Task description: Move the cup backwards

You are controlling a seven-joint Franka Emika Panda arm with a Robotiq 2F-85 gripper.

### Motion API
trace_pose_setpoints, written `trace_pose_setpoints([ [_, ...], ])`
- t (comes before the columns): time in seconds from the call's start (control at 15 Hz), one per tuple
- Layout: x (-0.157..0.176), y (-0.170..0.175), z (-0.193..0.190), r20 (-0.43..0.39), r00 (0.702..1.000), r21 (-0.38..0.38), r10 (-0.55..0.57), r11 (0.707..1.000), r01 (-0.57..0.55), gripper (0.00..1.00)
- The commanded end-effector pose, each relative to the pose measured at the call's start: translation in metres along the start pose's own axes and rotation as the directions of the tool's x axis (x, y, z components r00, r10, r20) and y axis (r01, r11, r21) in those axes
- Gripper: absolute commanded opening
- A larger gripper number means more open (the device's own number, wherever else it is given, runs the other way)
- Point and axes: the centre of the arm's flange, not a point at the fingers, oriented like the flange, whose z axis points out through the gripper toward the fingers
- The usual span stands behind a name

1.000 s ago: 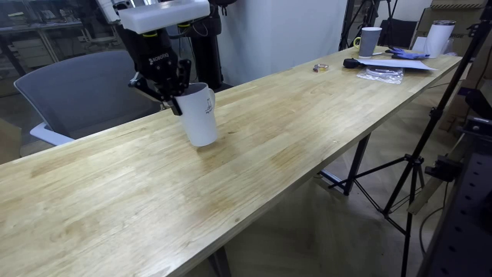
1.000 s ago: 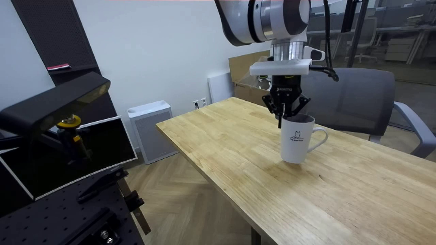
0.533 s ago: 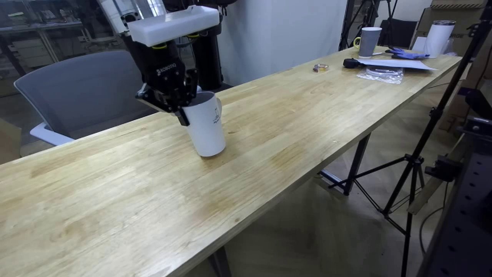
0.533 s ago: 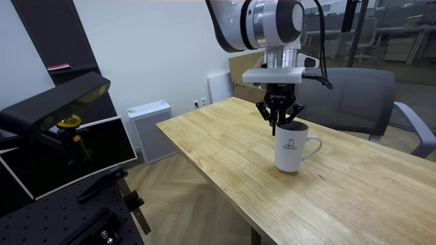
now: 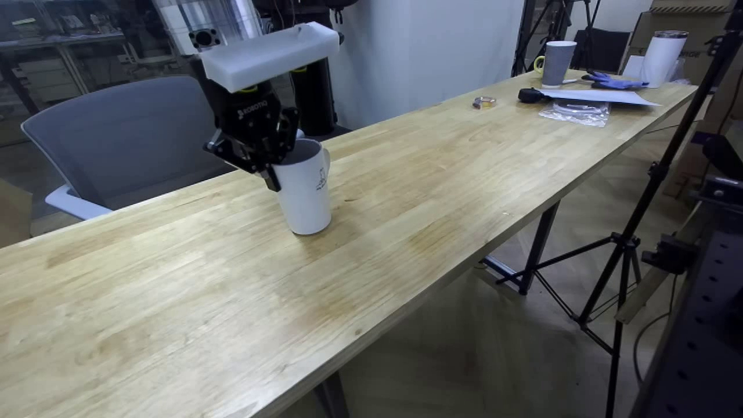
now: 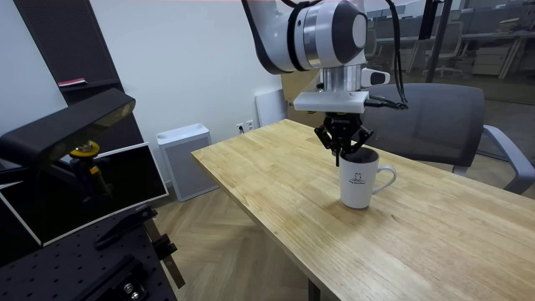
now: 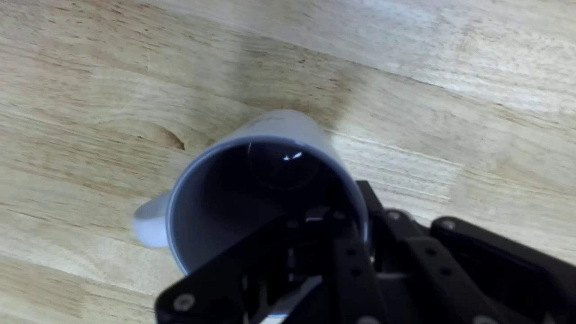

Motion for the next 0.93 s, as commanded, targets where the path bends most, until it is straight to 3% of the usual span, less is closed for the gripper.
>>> trace_pose_setpoints([
  [0.0, -0.0128, -0.0015, -0.0186, -0.036, 0.999, -0.023, 0.035, 0.999, -0.036, 0.02],
  [0.87, -0.0152, 0.0032, -0.0091, -0.080, 0.994, 0.028, 0.074, 0.997, -0.072, 0.02],
])
